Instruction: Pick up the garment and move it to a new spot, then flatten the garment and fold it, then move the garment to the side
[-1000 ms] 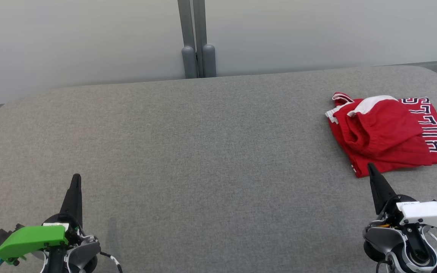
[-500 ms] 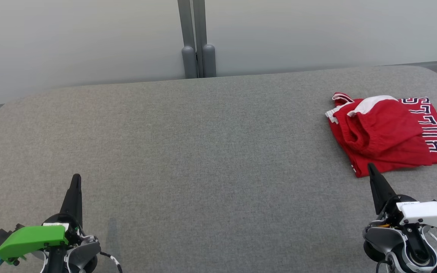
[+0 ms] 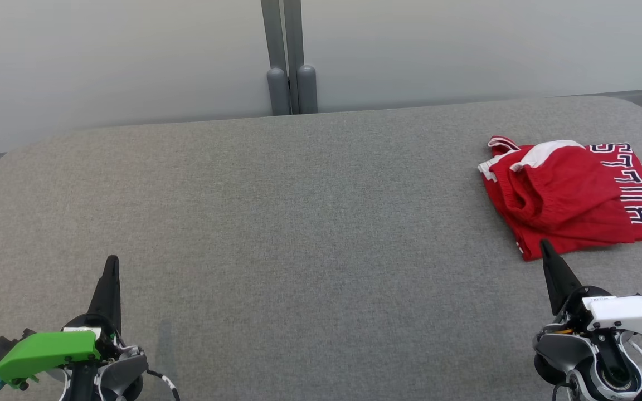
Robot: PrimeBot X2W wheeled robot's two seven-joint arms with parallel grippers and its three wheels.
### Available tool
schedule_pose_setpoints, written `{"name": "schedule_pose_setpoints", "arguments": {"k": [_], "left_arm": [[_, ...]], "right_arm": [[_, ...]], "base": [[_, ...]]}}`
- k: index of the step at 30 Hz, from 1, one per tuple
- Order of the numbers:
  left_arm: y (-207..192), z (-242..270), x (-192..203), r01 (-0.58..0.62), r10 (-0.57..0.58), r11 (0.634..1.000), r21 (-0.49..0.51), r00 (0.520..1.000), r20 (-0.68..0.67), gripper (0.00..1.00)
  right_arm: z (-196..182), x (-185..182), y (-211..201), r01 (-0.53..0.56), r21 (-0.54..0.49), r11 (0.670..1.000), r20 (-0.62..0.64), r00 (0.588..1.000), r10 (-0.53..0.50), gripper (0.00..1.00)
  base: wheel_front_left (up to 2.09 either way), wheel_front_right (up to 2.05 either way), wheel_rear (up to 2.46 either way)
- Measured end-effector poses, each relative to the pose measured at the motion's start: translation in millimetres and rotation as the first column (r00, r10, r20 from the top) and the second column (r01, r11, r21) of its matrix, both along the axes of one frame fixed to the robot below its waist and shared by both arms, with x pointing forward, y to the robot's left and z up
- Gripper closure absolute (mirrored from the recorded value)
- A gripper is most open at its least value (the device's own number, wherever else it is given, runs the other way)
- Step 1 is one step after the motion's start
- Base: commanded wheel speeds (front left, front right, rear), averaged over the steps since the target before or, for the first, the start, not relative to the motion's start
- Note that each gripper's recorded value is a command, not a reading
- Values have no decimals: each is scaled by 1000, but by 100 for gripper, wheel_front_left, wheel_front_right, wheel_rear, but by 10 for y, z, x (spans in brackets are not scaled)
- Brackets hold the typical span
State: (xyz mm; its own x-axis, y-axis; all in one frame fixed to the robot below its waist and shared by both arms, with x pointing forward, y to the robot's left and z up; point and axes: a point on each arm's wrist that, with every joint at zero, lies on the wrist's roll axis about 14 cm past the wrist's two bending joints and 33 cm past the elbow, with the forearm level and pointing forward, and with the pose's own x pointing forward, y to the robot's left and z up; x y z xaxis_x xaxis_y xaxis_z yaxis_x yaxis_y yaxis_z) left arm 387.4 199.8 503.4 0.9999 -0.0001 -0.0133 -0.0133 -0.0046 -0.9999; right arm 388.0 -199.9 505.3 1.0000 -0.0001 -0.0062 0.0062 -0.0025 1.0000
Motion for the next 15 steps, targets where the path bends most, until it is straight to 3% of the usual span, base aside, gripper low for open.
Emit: {"name": "schedule_pose_setpoints", "arguments": {"k": [15], "left_arm": [[0, 0, 0, 0, 0, 1000, 0, 1000, 0, 100]], "right_arm": [[0, 0, 1, 0, 0, 1000, 0, 1000, 0, 100]], "base": [[0, 0, 0]]}}
